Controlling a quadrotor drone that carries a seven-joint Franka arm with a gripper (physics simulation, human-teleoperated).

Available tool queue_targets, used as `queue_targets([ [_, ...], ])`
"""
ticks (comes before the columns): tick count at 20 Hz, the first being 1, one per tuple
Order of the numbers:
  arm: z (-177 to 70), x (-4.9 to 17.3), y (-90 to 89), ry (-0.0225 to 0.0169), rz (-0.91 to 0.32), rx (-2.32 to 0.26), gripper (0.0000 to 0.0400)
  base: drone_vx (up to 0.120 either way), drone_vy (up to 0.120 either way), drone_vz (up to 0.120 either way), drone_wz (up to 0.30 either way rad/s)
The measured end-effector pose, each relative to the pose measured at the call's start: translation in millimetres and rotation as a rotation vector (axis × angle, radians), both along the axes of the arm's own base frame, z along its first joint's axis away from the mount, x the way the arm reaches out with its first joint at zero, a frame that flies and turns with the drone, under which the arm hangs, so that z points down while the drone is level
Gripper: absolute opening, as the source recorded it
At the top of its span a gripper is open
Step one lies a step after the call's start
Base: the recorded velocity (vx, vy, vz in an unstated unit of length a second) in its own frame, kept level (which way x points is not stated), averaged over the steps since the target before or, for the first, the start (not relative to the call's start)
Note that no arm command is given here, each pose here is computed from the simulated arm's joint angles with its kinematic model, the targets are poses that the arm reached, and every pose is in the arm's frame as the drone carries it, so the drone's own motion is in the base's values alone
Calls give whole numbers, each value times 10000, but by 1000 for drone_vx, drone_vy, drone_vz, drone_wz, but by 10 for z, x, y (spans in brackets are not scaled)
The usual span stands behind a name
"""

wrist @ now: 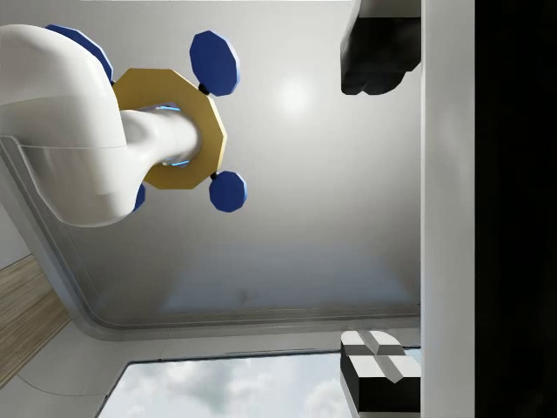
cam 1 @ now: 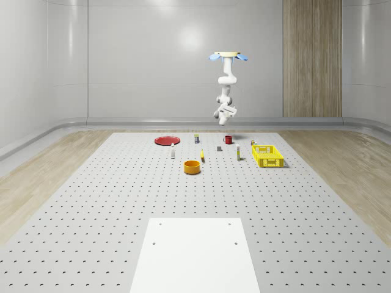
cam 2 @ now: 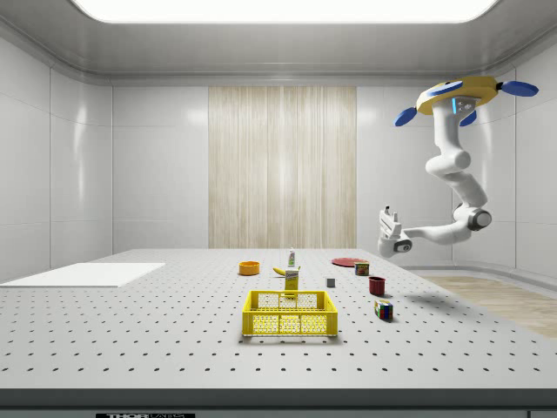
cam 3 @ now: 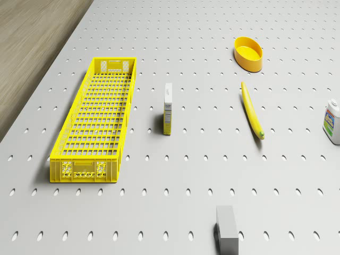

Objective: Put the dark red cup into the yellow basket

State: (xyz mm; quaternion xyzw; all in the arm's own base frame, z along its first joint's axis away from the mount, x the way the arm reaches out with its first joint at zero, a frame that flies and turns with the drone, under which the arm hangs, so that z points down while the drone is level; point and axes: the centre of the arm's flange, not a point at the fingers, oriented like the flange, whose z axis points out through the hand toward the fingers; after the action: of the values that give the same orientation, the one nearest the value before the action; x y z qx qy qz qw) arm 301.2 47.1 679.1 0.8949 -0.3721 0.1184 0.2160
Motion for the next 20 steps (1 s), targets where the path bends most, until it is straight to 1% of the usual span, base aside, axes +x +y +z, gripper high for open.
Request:
queue_targets([
  [2,-105,2,154,-8,-59,-1869,400,0,0,0,0],
  [4,-281,7,320,-13,-139,-4306,400,0,0,0,0],
  [6,-545,15,459,-13,-240,-7306,400,0,0,0,0],
  [8,-877,26,515,-10,-360,-10699,400,0,0,0,0],
  [10,-1211,37,456,-5,-486,-14138,400,0,0,0,0],
  [13,-1579,50,222,6,-647,-18586,400,0,0,0,0],
  [16,-1762,56,-26,20,-739,-21704,400,0,0,0,0],
  [20,-1848,57,-247,33,-776,-24112,400,0,0,0,0],
])
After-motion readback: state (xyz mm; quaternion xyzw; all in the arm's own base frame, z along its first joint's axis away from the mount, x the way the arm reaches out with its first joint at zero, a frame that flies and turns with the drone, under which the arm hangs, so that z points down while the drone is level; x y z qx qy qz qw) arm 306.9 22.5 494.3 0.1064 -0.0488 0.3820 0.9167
